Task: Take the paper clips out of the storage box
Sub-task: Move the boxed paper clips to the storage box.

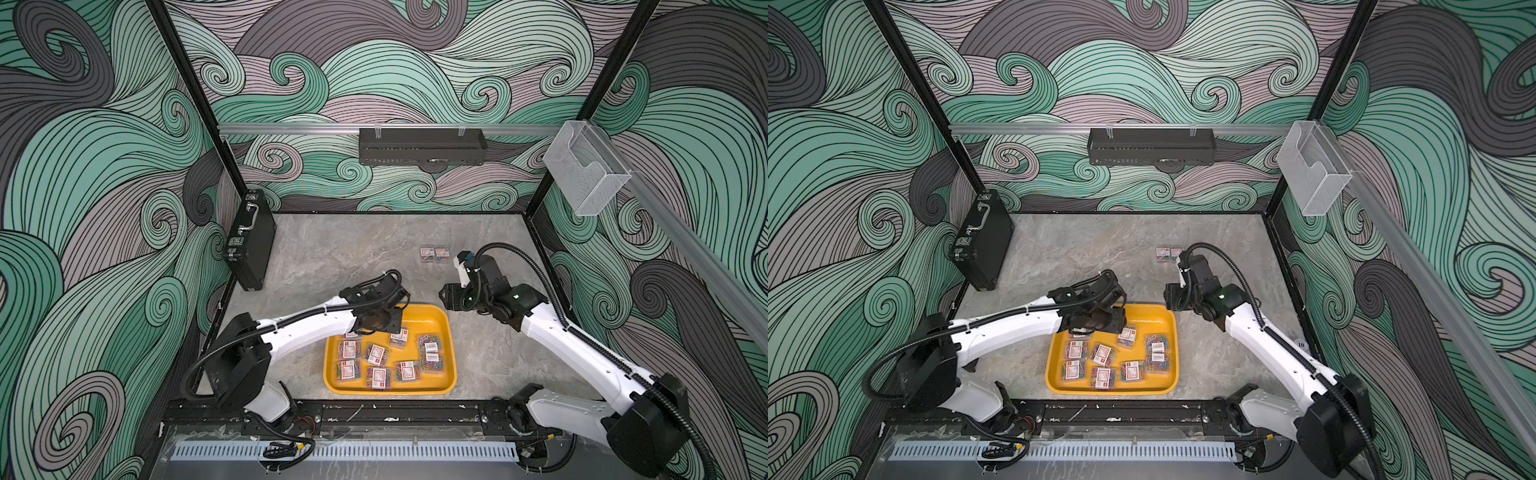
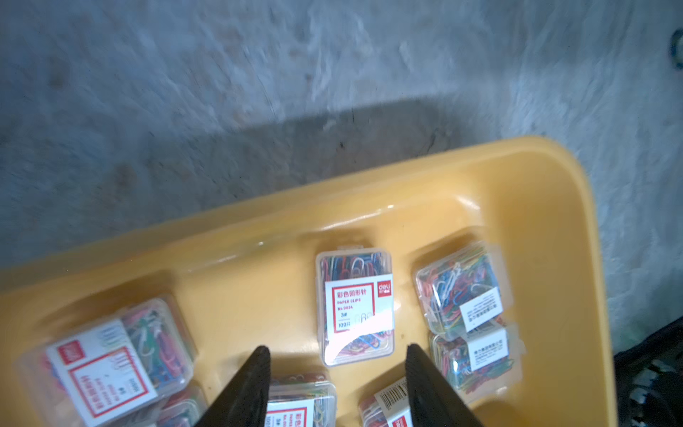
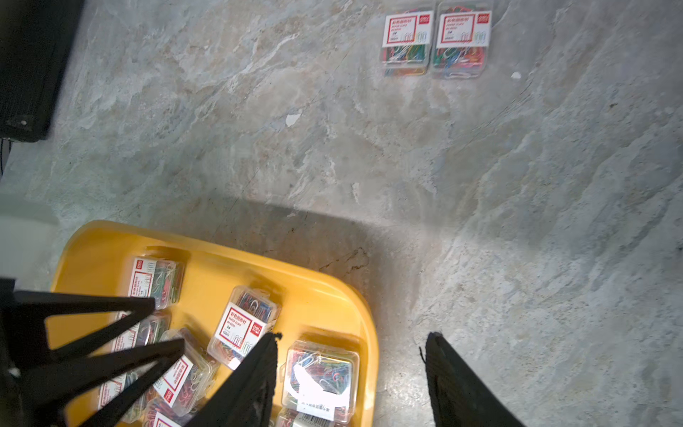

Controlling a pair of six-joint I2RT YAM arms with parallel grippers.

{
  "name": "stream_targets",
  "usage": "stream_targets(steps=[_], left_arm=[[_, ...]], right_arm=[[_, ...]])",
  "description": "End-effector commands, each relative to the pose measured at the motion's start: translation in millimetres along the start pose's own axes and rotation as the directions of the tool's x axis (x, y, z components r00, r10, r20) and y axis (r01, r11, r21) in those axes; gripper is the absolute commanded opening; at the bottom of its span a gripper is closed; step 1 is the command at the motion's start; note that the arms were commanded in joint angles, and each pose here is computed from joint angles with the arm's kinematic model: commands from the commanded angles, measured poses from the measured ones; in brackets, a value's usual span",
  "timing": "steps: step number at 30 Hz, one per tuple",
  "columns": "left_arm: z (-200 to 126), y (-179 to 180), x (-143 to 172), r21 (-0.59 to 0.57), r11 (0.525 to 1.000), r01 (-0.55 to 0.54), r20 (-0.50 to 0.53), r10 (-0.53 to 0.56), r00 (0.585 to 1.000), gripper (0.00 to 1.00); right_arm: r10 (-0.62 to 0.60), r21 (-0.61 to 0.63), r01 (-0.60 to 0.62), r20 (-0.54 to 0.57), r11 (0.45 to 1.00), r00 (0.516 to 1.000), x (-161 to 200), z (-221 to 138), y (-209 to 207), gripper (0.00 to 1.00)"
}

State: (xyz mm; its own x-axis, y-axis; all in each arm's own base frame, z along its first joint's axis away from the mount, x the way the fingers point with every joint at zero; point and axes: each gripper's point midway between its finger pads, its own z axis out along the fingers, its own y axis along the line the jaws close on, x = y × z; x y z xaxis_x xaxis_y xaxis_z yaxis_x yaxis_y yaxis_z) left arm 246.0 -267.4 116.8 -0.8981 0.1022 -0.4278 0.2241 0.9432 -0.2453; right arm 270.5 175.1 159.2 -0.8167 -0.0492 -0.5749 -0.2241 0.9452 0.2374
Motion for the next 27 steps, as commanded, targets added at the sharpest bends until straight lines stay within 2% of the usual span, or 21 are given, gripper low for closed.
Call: stream_targets(steps=[1,4,8,19,27], left_arm=[[-21.7,32.7,-25.2,-0.060,0.998,-0.001,0.082,0.006,0.997,0.58],[-37.2,58.5,-43.3,-0.086,0.995,0.041,0.140,-0.029,0.990,0.58],[-54.7,74.5,-54.8,-0.091,0.994,0.058,0.197,-0.039,0.980,0.59],[-70.4,95.2,-49.4,-0.121,0.989,0.085,0.231,-0.056,0.971,0.59],[-78.1,101.7,-42.8,-0.137,0.987,0.086,0.243,-0.050,0.969,0.59]], right_arm=[[0.064,0.023,-0.065,0.051,0.998,0.997,7.2,-0.6,10.3,0.64],[0.075,0.007,-0.076,0.082,0.997,0.994,20.2,7.2,25.8,0.64],[0.061,-0.001,-0.061,0.087,0.998,0.994,33.3,15.3,43.8,0.64],[-0.019,-0.036,0.019,-0.018,0.999,1.000,70.2,49.9,105.4,0.66],[0.012,-0.014,-0.014,-0.111,1.000,0.994,98.5,79.5,122.2,0.71]])
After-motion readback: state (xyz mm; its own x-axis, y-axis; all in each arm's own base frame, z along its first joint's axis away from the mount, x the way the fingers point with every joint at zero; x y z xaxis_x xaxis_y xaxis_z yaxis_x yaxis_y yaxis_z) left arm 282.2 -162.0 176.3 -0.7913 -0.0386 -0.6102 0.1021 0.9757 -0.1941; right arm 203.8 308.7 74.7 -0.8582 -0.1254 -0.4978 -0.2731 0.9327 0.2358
